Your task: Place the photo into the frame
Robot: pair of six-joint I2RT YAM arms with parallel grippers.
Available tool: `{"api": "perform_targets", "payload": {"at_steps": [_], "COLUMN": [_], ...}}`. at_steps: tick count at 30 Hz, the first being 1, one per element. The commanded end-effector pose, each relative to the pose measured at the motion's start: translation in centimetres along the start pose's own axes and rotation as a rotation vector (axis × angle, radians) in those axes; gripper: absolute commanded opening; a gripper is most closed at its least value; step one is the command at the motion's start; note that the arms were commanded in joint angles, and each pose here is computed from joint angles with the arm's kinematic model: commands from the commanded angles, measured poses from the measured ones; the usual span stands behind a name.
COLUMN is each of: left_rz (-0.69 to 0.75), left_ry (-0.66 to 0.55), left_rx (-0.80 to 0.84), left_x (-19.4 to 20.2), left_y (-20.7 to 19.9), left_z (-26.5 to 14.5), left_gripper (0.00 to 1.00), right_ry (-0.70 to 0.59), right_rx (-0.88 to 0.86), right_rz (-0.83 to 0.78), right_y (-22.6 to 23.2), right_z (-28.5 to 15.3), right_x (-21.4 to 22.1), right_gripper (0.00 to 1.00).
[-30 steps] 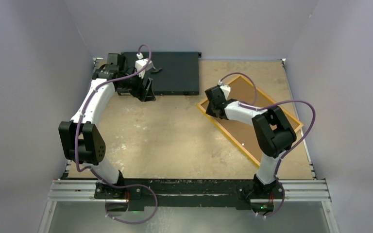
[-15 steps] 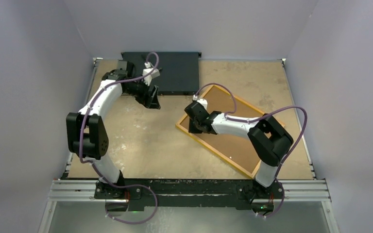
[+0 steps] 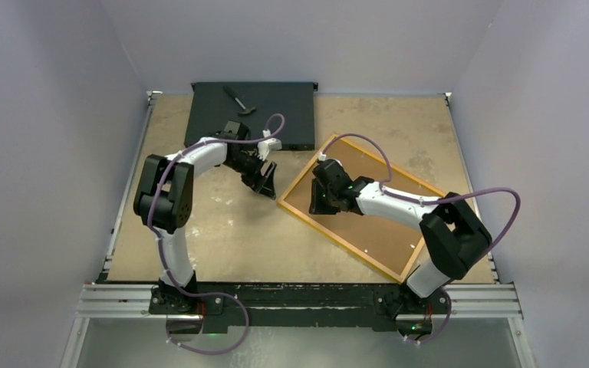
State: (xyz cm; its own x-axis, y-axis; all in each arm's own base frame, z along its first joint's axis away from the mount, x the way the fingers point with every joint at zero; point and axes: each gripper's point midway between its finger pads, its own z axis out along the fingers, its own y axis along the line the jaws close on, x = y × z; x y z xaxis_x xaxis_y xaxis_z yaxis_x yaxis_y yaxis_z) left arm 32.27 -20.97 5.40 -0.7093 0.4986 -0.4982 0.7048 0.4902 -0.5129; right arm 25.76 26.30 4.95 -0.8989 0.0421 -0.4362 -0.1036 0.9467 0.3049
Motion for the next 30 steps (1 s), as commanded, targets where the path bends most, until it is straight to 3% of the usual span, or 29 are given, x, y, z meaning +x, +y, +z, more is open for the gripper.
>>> {"api": "perform_targets", "payload": {"at_steps": [1, 21, 30], "left_rz": [0.034, 0.018, 0.027], "left_ry": [-0.081, -0.001, 0.005], "left_rx": [0.060, 0.155, 0.162], "left_x": [-3.0, -2.0, -1.9], "left_y": [-0.8, -0.9, -1.1], "left_z": [1.1, 5.3, 5.3], "left_gripper": [0.72, 0.28, 0.20], "right_ry": [0.040, 0.073, 0.065], "right_rx": [-0.142, -0.218, -0.217], "right_rz": [-0.023, -0.019, -0.015], "right_y": [0.3, -0.7, -0.9], "right_z": [-0.1, 2.0, 2.3], "right_x": [0.6, 0.7, 0.2], "right_gripper": [0.31, 0.32, 0.33]}}
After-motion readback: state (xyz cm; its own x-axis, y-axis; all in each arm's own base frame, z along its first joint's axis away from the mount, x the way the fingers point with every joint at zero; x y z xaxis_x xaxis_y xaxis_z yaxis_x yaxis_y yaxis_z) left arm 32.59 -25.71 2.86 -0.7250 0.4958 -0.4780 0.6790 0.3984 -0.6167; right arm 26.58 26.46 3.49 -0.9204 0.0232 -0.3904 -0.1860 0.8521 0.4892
